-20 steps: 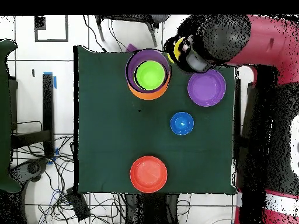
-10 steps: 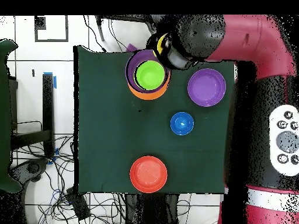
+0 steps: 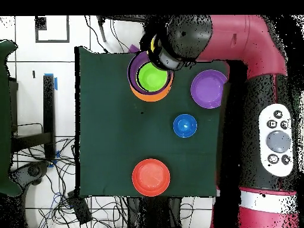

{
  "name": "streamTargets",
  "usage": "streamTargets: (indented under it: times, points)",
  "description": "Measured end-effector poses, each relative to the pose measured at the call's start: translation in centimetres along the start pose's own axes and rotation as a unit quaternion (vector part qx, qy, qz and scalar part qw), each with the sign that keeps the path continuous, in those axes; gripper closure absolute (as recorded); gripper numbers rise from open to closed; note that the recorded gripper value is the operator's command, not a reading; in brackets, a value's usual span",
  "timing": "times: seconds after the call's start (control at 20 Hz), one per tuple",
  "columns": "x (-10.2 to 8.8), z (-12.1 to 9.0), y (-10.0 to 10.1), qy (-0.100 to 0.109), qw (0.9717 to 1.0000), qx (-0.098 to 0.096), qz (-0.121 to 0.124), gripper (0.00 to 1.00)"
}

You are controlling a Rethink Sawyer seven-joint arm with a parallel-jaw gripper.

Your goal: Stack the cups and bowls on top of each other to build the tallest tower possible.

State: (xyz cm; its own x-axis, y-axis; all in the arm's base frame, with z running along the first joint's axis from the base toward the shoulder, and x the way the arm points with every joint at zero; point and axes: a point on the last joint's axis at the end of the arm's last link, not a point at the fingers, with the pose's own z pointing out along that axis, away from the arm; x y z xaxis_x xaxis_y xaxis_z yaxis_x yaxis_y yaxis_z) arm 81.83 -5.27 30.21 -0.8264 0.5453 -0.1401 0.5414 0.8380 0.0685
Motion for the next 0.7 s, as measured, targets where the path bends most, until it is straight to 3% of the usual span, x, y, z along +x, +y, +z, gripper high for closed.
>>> streamTargets:
  times: [0.7]
  points:
    - [1.3,2.8,-0.5,-0.032,0.9995,0.002,-0.003,1.00]
